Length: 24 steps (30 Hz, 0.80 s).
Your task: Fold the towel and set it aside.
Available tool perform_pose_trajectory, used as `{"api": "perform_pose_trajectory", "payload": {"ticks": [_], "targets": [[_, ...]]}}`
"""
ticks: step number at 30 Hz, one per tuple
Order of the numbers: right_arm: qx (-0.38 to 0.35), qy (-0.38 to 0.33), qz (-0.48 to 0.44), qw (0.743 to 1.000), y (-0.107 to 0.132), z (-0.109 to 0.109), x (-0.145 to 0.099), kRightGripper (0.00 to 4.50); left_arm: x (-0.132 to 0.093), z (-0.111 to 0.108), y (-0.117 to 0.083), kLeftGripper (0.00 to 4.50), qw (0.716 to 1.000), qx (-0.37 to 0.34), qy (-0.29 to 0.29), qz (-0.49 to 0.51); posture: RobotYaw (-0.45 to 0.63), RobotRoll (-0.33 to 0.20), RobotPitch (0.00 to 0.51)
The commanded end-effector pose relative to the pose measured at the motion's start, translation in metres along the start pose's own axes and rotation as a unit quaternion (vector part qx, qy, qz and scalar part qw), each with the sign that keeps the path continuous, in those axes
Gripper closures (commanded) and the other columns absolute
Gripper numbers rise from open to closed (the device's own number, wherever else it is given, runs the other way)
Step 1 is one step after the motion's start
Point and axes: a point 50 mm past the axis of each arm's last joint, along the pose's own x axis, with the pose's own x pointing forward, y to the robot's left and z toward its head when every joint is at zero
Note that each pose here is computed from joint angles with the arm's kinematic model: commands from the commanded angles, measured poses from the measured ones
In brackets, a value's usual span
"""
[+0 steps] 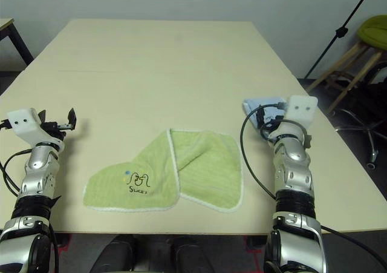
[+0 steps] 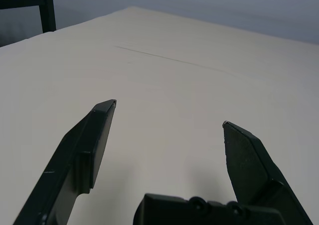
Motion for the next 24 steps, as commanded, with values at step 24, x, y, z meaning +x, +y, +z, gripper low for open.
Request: {"api": "perform_pose_trajectory", "payload": {"ticks": [24], "targets": [[-0.018, 0.189, 0.299, 0.935, 0.066, 0.081, -0.003, 0.07, -0.005, 0.042, -0.028, 0.00, 0.946, -0.064, -0.006, -0.319, 0.08, 0.000, 0.104]]}}
